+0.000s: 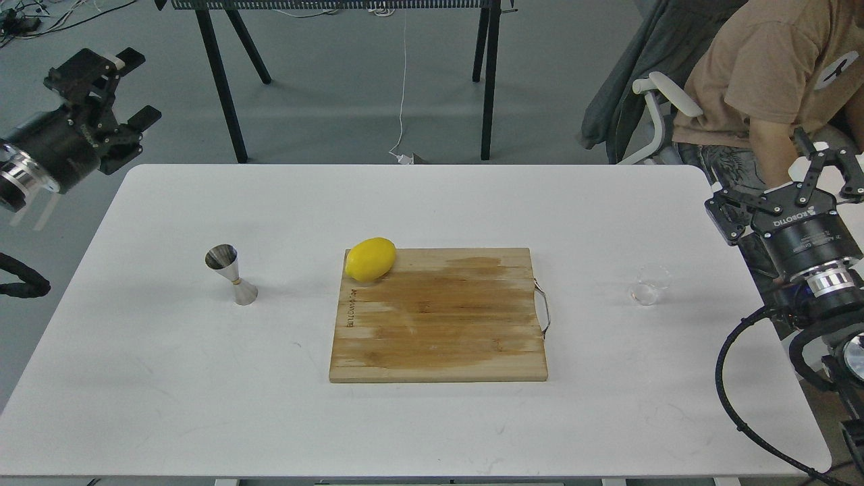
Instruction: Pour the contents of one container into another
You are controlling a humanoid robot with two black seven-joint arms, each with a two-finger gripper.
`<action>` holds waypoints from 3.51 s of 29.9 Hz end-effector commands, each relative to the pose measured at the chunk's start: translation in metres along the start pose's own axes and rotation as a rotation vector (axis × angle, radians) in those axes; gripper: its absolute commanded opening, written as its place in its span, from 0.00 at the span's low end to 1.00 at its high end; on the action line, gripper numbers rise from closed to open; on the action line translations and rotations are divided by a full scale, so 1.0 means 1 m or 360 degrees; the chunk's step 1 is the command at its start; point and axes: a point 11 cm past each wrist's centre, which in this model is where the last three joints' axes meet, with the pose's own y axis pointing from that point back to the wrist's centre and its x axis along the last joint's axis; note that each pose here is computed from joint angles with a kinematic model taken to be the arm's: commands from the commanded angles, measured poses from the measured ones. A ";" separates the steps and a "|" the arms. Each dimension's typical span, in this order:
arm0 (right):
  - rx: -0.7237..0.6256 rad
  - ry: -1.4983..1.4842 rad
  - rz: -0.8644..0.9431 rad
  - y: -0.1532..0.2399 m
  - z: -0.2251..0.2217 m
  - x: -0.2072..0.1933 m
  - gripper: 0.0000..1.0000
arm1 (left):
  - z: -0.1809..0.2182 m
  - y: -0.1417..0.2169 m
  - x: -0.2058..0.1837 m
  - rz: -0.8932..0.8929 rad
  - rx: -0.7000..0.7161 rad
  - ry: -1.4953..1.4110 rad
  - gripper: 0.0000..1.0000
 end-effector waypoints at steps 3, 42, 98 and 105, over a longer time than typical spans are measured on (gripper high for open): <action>-0.0004 -0.0004 0.0014 0.003 0.002 0.003 0.99 | -0.004 0.000 -0.009 0.0157 0.0023 -0.0281 1.00; -0.0025 -0.0017 0.0096 0.021 0.009 0.018 0.99 | -0.145 0.126 -0.117 -0.0094 0.0414 -0.1616 0.99; -0.0011 -0.0013 0.0105 0.025 0.005 0.019 0.99 | -0.193 0.054 -0.163 -0.0102 0.0520 -0.1510 0.99; -0.0014 -0.0013 0.0109 0.025 0.005 0.020 0.99 | -0.195 0.043 -0.169 -0.0087 0.0528 -0.1492 0.99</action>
